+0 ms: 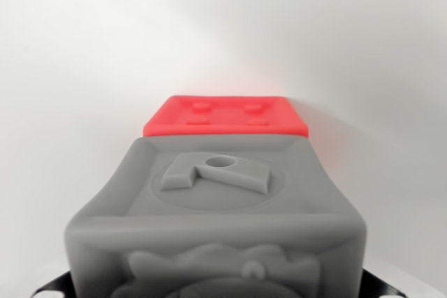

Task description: Destack cube

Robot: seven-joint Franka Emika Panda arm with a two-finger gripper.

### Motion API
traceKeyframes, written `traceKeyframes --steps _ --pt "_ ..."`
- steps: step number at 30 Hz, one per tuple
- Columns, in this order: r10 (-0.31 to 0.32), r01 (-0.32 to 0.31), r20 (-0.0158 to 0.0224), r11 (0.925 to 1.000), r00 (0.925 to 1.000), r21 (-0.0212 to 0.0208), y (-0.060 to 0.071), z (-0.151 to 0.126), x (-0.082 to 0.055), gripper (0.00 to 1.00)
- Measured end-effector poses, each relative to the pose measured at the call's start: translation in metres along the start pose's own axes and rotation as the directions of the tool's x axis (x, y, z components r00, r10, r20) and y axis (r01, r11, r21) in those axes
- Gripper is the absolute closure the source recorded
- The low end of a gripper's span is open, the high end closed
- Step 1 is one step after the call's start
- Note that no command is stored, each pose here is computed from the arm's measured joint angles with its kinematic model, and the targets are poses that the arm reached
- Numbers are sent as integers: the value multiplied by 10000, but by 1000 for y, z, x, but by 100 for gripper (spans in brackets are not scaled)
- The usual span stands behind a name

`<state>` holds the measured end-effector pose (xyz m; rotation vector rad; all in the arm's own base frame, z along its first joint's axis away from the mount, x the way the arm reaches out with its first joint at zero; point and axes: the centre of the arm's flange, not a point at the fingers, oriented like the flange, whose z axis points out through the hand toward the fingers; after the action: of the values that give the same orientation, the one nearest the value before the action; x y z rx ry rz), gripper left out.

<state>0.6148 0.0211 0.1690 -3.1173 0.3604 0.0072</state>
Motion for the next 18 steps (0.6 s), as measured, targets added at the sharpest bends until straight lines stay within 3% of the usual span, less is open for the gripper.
traceKeyframes --steps 7,18 --pt "0 0 -1 10000 10000 0 0 0 0 100" --pt "-1 1 -32 10000 10000 -2 0 -14 1 100"
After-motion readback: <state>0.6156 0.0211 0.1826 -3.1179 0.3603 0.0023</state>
